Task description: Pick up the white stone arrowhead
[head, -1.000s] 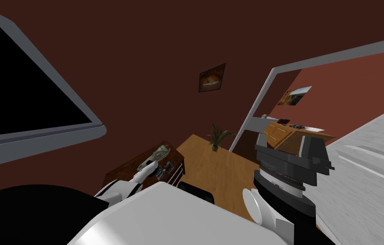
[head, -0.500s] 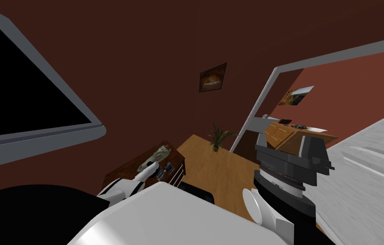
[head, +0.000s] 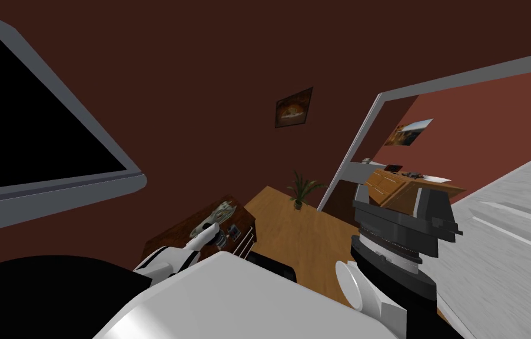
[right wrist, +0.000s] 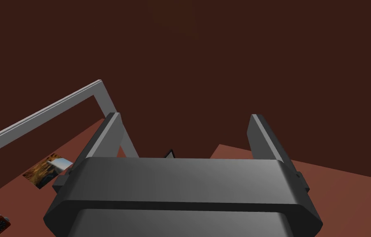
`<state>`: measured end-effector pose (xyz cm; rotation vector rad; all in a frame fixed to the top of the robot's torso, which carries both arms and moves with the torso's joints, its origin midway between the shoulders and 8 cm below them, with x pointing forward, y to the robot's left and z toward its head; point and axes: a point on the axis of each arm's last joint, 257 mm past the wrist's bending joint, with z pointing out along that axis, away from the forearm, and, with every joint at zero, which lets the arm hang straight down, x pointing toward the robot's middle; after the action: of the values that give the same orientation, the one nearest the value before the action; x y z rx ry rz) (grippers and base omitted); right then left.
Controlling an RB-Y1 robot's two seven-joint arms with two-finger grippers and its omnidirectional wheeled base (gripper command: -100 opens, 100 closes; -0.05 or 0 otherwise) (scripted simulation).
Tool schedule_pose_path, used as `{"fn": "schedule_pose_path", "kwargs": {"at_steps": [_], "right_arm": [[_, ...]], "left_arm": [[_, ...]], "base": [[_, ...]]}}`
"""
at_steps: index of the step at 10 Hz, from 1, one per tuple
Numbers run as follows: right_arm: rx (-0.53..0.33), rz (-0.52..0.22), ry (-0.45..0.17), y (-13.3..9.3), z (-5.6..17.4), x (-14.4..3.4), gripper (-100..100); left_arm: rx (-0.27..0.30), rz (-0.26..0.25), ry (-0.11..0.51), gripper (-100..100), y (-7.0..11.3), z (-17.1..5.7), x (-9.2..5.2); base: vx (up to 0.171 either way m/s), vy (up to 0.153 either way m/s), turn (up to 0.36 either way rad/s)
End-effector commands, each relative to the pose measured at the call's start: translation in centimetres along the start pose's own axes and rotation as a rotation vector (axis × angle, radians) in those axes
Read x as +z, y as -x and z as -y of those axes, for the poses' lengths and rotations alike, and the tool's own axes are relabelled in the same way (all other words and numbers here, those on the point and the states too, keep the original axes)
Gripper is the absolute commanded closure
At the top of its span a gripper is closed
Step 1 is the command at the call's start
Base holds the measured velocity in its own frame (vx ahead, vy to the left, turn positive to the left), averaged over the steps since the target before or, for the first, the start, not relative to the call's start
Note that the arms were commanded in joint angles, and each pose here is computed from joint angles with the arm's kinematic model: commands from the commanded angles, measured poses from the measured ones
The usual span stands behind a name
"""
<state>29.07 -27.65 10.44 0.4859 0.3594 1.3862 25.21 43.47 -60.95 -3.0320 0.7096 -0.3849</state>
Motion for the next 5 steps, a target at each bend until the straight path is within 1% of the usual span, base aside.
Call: {"fn": "schedule_pose_path", "kwargs": {"at_steps": [1, 3, 4, 5], "right_arm": [[0.0, 0.0, 0.0, 0.0, 0.0, 0.0, 0], [0.0, 0.0, 0.0, 0.0, 0.0, 0.0, 0], [0.0, 0.0, 0.0, 0.0, 0.0, 0.0, 0], [0.0, 0.0, 0.0, 0.0, 0.0, 0.0, 0]], "left_arm": [[0.0, 0.001, 0.0, 100, 0.0, 0.3, -0.3], [-0.004, 0.003, 0.001, 100, 0.2, 1.9, -1.4], [-0.006, 0.002, -0.001, 100, 0.1, 1.6, -1.1], [-0.005, 0.002, 0.0, 0, 0.1, 1.7, -1.1]], "base": [[-0.021, -0.028, -0.004], [-0.037, -0.052, -0.018], [-0.014, -0.026, 0.001], [0.0, 0.0, 0.0]]}}
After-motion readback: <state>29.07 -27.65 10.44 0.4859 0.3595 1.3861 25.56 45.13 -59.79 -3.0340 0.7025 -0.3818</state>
